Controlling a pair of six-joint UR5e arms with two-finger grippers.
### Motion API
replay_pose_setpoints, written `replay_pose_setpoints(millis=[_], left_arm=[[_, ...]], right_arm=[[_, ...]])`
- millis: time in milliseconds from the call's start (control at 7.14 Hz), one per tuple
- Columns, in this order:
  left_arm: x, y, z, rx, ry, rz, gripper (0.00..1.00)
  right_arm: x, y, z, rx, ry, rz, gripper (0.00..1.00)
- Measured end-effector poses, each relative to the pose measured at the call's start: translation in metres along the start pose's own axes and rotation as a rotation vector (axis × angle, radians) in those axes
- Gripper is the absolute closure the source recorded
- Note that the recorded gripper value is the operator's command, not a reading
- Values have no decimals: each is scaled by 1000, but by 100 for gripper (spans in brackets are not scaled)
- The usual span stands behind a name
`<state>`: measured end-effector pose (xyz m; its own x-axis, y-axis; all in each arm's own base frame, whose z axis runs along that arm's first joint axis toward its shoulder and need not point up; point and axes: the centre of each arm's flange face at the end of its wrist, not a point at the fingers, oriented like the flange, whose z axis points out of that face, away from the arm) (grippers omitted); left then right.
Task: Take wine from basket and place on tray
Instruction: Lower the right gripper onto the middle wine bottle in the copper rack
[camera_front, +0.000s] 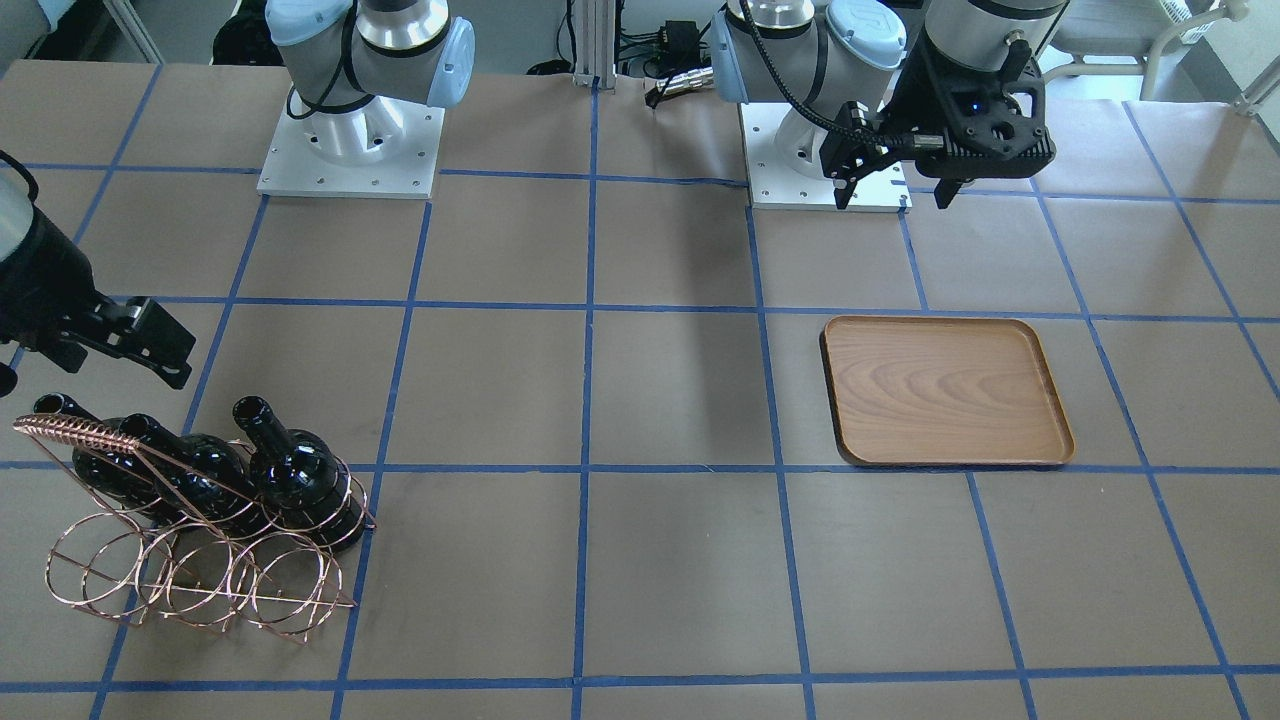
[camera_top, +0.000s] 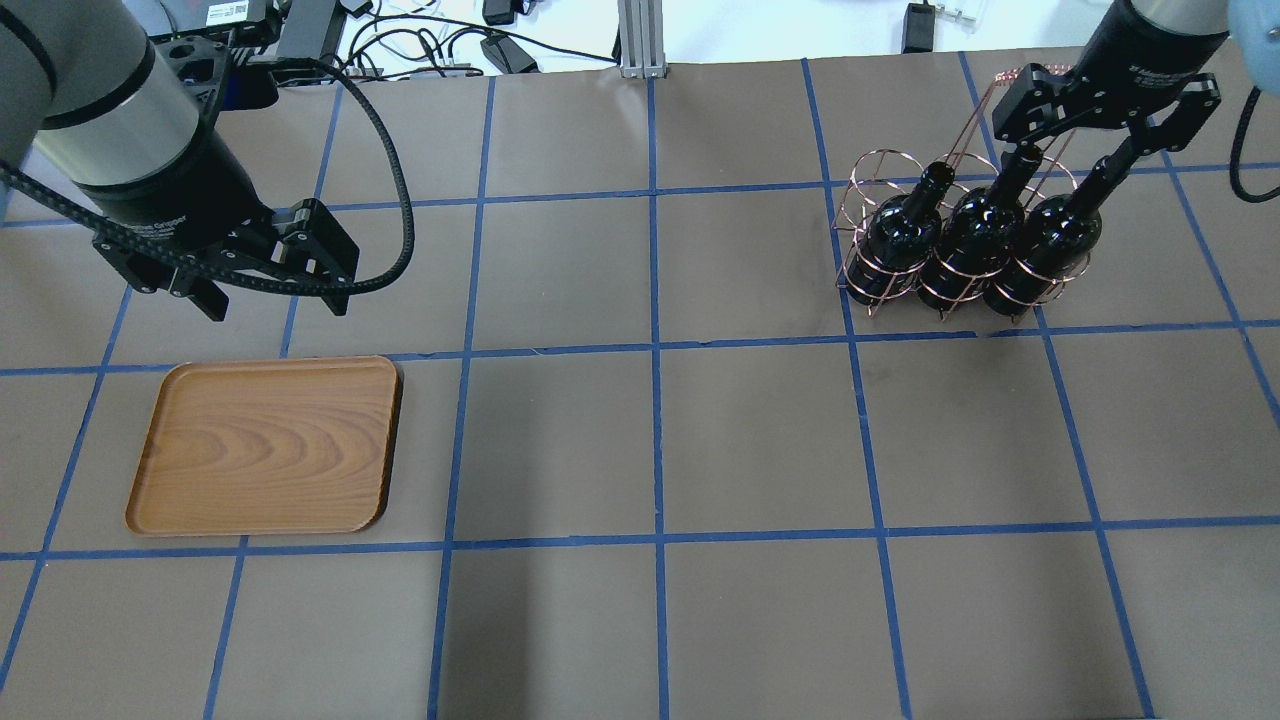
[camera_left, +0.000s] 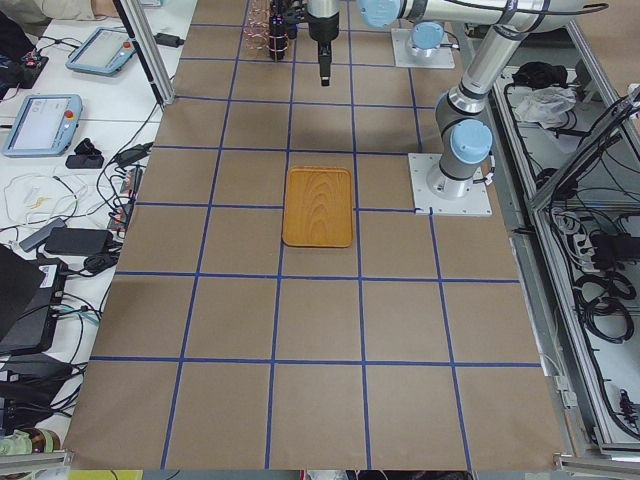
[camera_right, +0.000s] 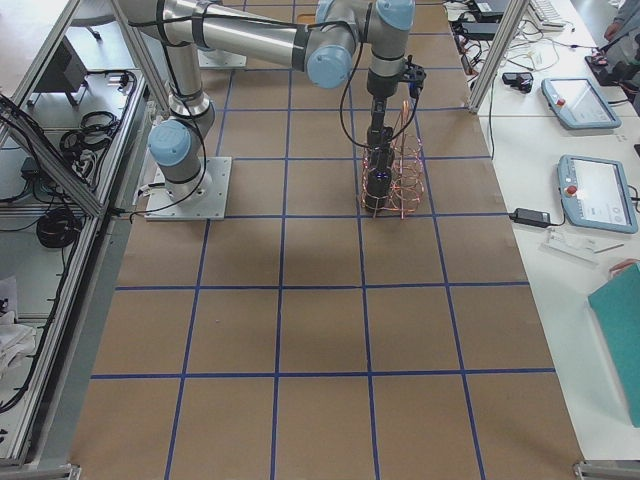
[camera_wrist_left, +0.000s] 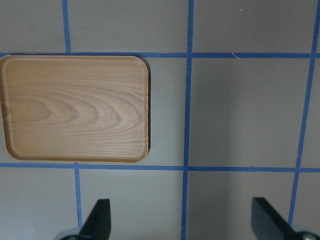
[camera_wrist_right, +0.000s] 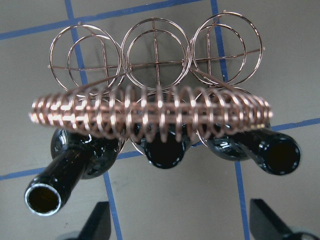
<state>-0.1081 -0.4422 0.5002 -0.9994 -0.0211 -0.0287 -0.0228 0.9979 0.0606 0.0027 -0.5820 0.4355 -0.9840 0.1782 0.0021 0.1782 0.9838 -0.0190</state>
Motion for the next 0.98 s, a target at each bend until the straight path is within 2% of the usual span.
replay_pose_setpoints(millis=[140, 560, 700, 840, 980], left_arm=[[1, -1, 4, -7, 4, 1, 0], [3, 0, 8, -12, 2, 4, 0], [4, 2, 4, 0, 5, 4, 0], [7, 5, -1, 11, 6, 8, 0], [9, 8, -4, 20, -1, 15, 0]], right_arm=[[-6, -4, 8, 4, 1, 21, 11], [-15, -19, 30, 10, 5, 3, 15], [-15, -21, 34, 8, 10, -18, 18], [-15, -23, 36, 6, 13, -32, 29], [-15, -24, 37, 4, 14, -39, 30]])
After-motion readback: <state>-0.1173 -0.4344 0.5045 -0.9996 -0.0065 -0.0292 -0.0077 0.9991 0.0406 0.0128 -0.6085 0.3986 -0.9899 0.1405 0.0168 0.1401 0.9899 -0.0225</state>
